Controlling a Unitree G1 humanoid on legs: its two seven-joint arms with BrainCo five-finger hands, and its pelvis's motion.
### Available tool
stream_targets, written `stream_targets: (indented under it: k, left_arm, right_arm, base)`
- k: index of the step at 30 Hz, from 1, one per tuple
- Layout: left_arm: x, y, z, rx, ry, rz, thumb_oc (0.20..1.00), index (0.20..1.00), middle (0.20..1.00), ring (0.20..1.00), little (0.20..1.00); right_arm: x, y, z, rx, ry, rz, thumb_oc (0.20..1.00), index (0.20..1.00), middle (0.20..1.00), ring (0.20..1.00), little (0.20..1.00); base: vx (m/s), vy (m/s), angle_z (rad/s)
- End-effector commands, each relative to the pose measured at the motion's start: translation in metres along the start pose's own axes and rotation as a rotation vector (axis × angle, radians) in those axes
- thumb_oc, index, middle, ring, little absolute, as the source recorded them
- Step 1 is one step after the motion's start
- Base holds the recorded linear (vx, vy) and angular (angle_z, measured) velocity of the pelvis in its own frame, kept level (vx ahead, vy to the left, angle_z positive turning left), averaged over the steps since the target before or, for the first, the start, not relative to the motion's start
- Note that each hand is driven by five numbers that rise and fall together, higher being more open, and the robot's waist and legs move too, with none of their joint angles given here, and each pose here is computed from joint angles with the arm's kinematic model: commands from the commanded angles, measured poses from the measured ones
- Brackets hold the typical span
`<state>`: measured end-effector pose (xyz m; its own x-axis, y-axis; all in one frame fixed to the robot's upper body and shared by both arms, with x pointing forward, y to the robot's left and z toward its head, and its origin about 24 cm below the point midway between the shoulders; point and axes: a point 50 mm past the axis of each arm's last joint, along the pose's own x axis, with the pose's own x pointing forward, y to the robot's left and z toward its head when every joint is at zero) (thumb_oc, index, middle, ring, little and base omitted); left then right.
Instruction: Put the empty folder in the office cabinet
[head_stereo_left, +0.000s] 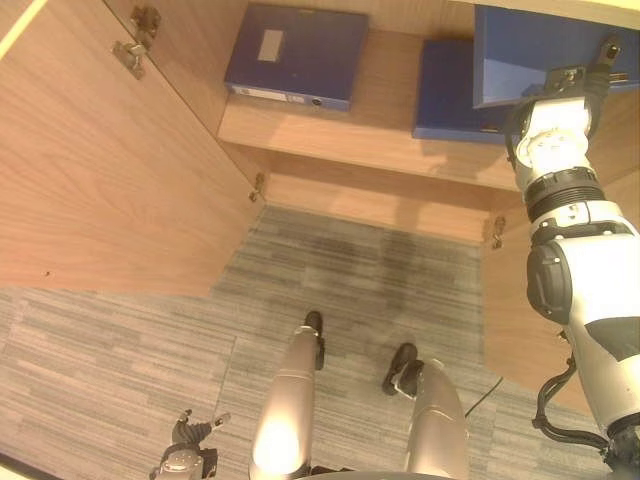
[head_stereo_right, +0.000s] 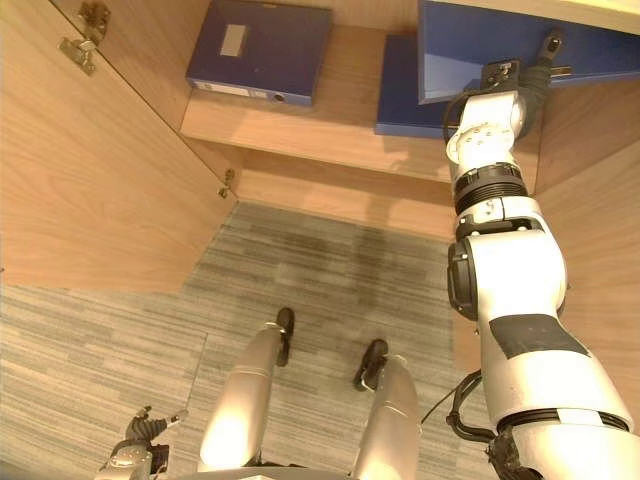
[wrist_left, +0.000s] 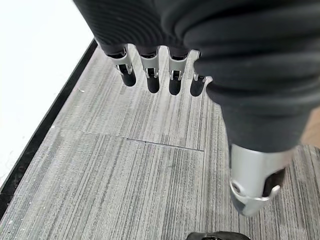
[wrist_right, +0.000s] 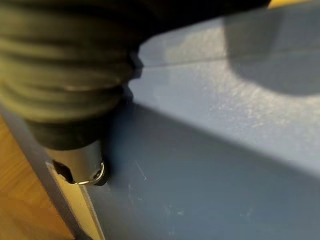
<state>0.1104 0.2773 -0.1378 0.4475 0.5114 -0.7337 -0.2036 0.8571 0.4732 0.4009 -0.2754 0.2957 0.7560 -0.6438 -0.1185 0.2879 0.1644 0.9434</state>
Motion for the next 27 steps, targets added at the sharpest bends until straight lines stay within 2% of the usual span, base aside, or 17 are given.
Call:
stream_targets:
  k: [1, 8, 14, 27]
  left_arm:
    - [0.001, 0.039, -0.025, 0.073, 0.079, 0.100, 1.000, 1.000, 1.000, 1.000, 1.000]
    - [-0.001, 0.042, -0.034, 0.086, 0.108, 0.103, 1.000, 1.000, 1.000, 1.000, 1.000]
    - [0.001, 0.036, -0.025, 0.111, 0.069, 0.079, 1.000, 1.000, 1.000, 1.000, 1.000]
    - [-0.001, 0.026, -0.028, 0.126, 0.070, 0.049, 1.000, 1.000, 1.000, 1.000, 1.000]
  right_arm:
    - [-0.027, 0.080, 0.065, 0.083, -0.202, 0.364, 0.200, 0.200, 0.200, 0.200, 0.200]
    - [-0.012, 0.058, 0.080, 0.108, -0.234, 0.281, 0.200, 0.200, 0.200, 0.200, 0.200]
    - [0.006, 0.021, 0.074, 0.109, -0.202, 0.147, 0.200, 0.200, 0.200, 0.200, 0.200]
    - [0.011, 0.005, 0.077, 0.170, -0.224, 0.128, 0.200, 0.200, 0.200, 0.200, 0.200]
  base:
    - [0.00, -0.002, 0.38]
    - [0.01, -0.006, 0.08]
    - [-0.01, -0.026, 0.15]
    - [-0.01, -0.011, 0.07]
